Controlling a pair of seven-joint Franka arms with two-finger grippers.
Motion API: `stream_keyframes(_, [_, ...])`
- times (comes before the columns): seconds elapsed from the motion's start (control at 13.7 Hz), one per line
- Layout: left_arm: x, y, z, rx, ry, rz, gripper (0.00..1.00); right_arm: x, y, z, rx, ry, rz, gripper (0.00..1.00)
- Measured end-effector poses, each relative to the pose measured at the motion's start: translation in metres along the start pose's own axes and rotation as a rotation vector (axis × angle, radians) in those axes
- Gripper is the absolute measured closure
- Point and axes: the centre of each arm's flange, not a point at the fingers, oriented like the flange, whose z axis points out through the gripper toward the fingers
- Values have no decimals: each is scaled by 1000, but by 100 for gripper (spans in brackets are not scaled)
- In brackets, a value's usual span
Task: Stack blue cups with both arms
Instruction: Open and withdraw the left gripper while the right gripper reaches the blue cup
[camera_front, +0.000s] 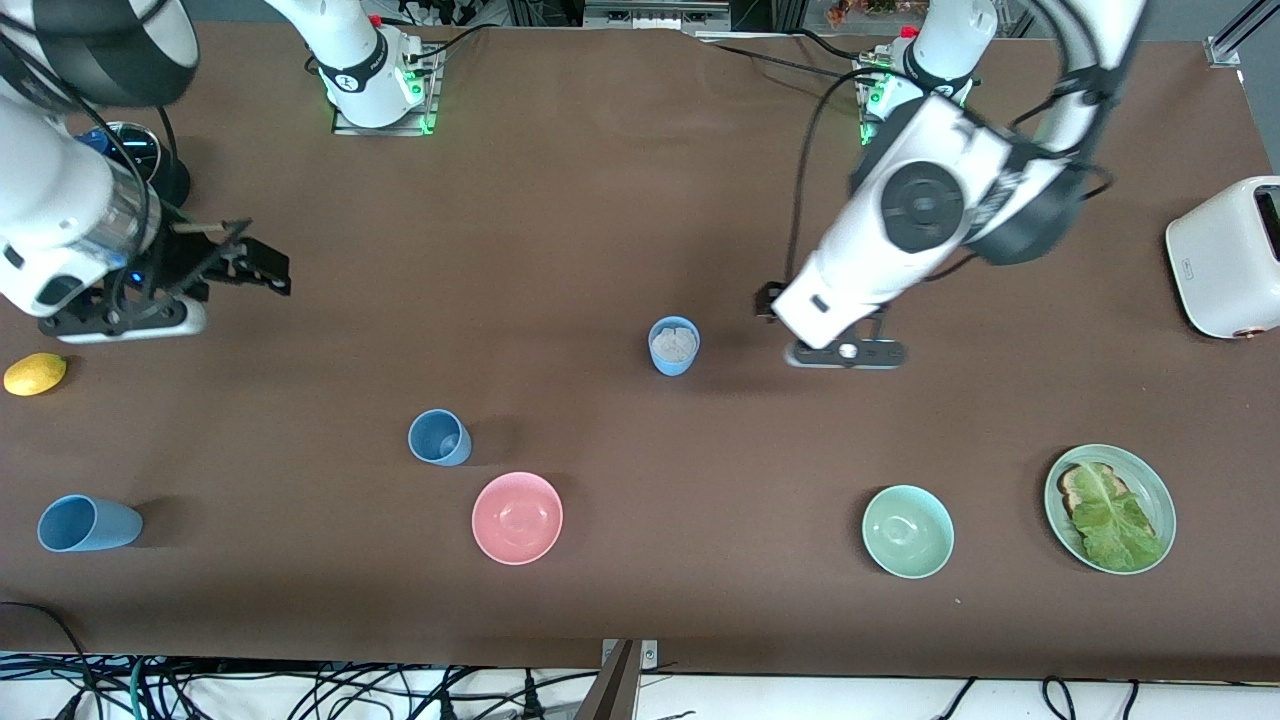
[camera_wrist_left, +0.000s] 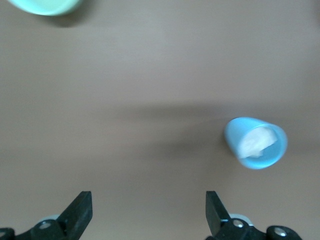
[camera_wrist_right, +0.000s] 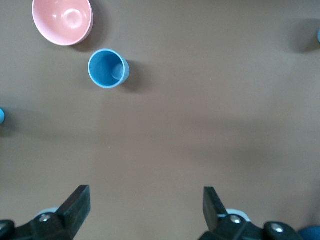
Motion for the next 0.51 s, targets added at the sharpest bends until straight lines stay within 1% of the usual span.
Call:
stream_keyframes(0.07, [-3,-31,-19,14,-25,13,0,14,-7,19,3,4,-10,0])
stream_keyframes(0.22, [-11,-87,-60,23,-43,51,0,40,-31,62,5,23,-44,0])
stream_keyframes(0.37, [-16,-132,-92,17,-26,101,0,58,-49,98,4,31,-65,0])
stream_keyframes(0.51, [-14,-171,-106,23,-4,140,0,70,-50,119,5,41,-64,0])
